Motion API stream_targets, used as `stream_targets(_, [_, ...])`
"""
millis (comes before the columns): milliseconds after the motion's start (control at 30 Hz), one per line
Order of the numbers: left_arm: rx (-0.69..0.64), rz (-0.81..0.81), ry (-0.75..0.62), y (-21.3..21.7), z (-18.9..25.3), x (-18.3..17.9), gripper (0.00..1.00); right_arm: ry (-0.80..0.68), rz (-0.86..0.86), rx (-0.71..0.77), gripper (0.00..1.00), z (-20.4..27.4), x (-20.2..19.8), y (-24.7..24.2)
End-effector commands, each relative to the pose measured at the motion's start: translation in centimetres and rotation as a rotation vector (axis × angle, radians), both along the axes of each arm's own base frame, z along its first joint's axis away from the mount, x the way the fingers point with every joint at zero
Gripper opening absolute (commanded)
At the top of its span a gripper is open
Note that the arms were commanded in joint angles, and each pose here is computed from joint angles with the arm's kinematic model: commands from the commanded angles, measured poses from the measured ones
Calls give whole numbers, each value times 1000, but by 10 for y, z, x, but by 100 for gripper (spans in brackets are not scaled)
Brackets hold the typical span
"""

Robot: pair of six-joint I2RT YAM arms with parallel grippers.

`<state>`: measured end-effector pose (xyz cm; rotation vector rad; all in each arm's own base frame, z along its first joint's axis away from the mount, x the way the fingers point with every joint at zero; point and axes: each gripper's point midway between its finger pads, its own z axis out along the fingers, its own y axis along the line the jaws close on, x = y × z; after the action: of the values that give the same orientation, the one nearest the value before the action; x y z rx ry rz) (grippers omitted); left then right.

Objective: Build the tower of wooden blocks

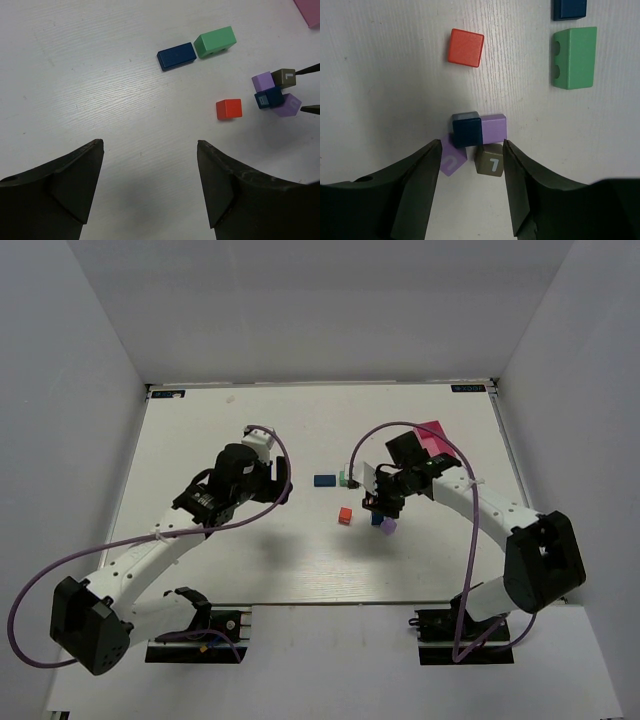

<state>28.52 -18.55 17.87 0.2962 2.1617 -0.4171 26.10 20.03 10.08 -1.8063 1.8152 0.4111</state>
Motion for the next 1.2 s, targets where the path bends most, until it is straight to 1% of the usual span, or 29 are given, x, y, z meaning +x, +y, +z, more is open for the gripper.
stream_targets(0, [-37,-17,-54,-2,21,0,86,-36,66,20,58,-4,7,9])
stream_targets(133, [-46,-25,-59,-3,24,-2,87,-34,56,-1,60,-12,16,10])
stream_targets(200, [-56,-33,-66,-4,27,-3,88,-16,53,-17,65,-19,16,9])
stream_targets(333, [-69,-41,-79,-5,32,-4,88,-14,69,-24,66,-24,15,9])
stream_targets(433, [-74,-50,-76,-7,32,-5,90,-18,86,-37,69,-29,15,6])
stream_targets(633, [-83,-58,-82,-8,35,-7,90,-29,151,-48,69,-39,12,5])
stream_targets(667, [-87,-58,-89,-7,38,-7,90,-34,173,-51,71,-39,11,5])
stream_targets(733, [-87,-58,-89,-7,38,-7,90,-14,196,-56,71,-43,9,5])
stream_targets(833, [-87,-58,-89,-7,38,-7,90,-10,195,-71,71,-48,12,4])
stream_targets(1067, [-100,-74,-92,-9,41,-10,90,16,178,-97,64,-60,13,2])
stream_targets(1167, [-100,-74,-92,-9,41,-10,90,22,176,-107,58,-62,14,1])
